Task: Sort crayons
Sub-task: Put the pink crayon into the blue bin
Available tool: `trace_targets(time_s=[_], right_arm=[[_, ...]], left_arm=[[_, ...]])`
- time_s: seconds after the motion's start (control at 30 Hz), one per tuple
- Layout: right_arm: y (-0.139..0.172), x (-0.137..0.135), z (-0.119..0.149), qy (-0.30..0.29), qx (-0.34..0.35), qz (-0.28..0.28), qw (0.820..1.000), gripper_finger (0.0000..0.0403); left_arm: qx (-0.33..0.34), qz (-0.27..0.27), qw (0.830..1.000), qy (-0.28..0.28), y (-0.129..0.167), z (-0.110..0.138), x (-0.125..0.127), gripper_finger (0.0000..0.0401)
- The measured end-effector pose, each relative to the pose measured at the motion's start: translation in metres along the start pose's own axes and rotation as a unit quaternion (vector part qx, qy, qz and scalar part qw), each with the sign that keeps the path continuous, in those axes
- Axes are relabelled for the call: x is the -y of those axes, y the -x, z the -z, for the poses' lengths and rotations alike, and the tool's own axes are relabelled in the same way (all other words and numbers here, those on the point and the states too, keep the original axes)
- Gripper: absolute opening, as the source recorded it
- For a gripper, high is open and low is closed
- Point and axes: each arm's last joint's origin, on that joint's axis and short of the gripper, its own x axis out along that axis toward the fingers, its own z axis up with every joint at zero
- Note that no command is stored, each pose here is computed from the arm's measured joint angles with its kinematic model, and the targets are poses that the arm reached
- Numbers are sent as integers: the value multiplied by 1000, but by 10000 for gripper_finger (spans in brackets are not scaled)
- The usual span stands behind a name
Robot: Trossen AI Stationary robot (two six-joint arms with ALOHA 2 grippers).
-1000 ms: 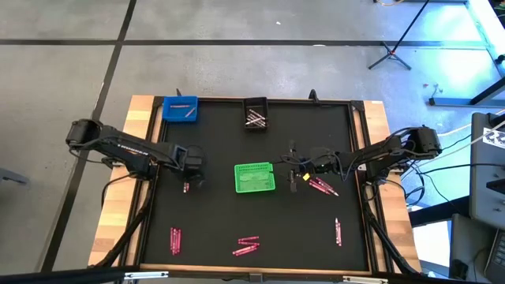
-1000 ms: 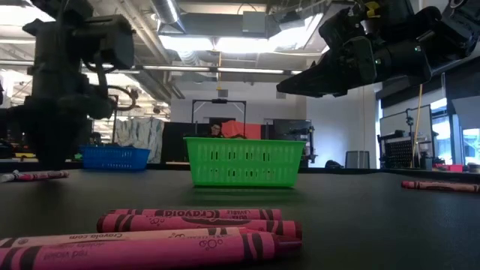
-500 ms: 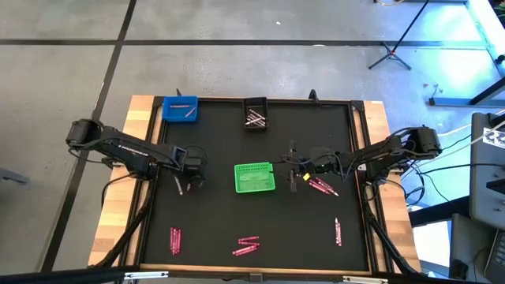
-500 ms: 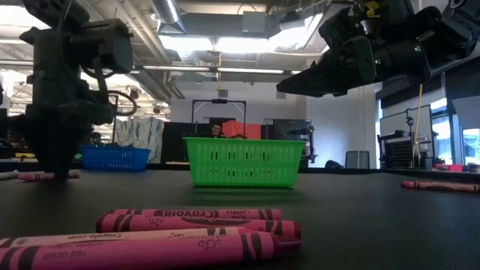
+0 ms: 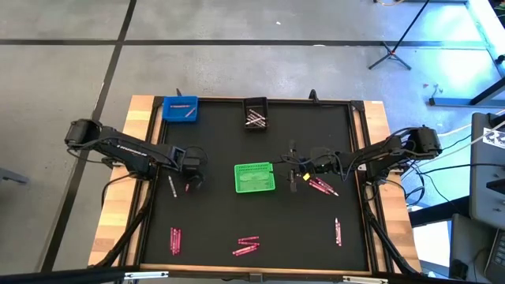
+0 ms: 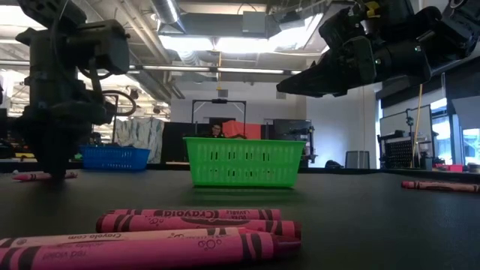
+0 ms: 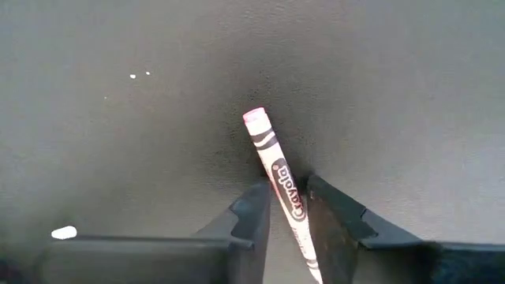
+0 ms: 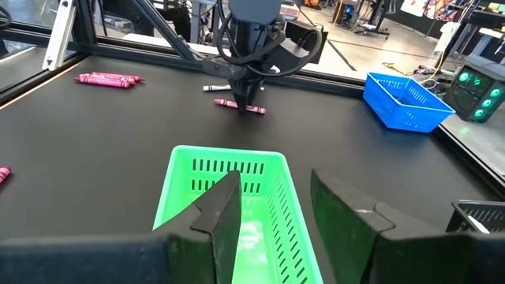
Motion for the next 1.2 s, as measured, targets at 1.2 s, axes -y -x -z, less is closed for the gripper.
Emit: trace_targets(time_s=[1.2], right_arm=[[0,0,0,0,0,0,1000,150]], left_arm=[[245,-135,948,-154,99,-127,-16,24]])
